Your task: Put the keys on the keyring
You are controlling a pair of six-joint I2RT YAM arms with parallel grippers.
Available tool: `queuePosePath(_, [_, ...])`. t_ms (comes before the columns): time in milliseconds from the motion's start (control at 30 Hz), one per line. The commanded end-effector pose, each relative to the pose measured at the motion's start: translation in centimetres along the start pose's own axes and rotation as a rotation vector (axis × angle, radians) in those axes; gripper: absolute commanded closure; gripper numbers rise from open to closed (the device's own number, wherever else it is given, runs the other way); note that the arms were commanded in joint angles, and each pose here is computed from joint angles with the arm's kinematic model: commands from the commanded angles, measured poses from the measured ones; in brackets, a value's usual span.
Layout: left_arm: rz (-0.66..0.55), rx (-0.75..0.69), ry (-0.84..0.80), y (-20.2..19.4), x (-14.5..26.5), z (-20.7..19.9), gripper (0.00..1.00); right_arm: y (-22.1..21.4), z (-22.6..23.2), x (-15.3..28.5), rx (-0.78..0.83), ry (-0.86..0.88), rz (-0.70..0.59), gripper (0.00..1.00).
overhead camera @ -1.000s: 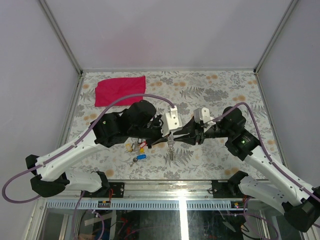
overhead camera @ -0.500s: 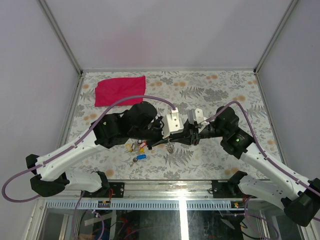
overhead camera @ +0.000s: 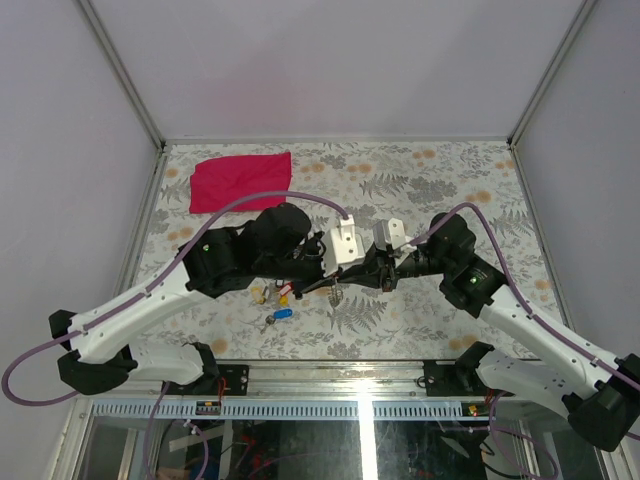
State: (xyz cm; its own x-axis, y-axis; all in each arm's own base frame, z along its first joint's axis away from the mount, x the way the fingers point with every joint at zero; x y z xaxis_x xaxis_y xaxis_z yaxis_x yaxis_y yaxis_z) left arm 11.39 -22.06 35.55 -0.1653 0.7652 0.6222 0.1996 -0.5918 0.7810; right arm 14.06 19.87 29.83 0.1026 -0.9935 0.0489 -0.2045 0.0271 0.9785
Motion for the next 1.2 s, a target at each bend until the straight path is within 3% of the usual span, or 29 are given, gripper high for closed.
queuePosePath(0, [-0.188,-0.02,0.005,1.6,2.8,-0.9,0.81,1.4,-0.1,0.2,0.078,-0.039,-0.041,1.0])
queuePosePath(67, [-0.256,-0.003,0.008,1.5,4.0,-1.3,0.68,1.9,0.1,0.4,0.095,-0.058,-0.066,1.0])
queuePosePath(133, [-0.331,0.027,0.025,1.4,5.2,-1.6,0.6,2.3,0.3,0.6,0.11,-0.069,-0.094,1.0])
queuePosePath(300, [-0.507,0.138,0.071,0.6,7.4,-2.2,0.5,3.5,0.8,1.0,0.152,-0.089,-0.17,1.0])
queuePosePath(433, [-0.562,0.223,0.093,-0.4,7.7,-2.4,0.45,4.7,1.0,1.2,0.168,-0.099,-0.234,1.0])
queuePosePath(700, [-0.559,0.28,0.104,-1.1,6.4,-2.2,0.41,4.7,1.6,1.4,0.236,-0.106,-0.34,1.0])
queuePosePath(967, [-0.563,0.303,0.122,-1.0,5.9,-2.0,0.41,5.5,1.2,2.4,0.525,-0.143,-0.264,1.0])
queuePosePath(1167, [-0.591,0.345,0.164,-1.4,5.7,-1.7,0.41,6.0,0.3,2.8,0.499,-0.189,-0.13,1.0])
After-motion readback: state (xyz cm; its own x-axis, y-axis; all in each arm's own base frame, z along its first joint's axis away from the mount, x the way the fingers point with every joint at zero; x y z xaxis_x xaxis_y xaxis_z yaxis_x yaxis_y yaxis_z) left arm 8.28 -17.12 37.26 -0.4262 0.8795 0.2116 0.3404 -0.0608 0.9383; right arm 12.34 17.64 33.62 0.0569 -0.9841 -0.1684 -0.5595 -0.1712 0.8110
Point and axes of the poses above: each gripper's point midway between its finger pads, its own x axis back along the fingers, its own z axis along the line the jaws close on, y = z × x, the point moved 10 cm from there along x, back along the fingers, and after that the axes turned 8 degrees about x, right-handed, at the moved point
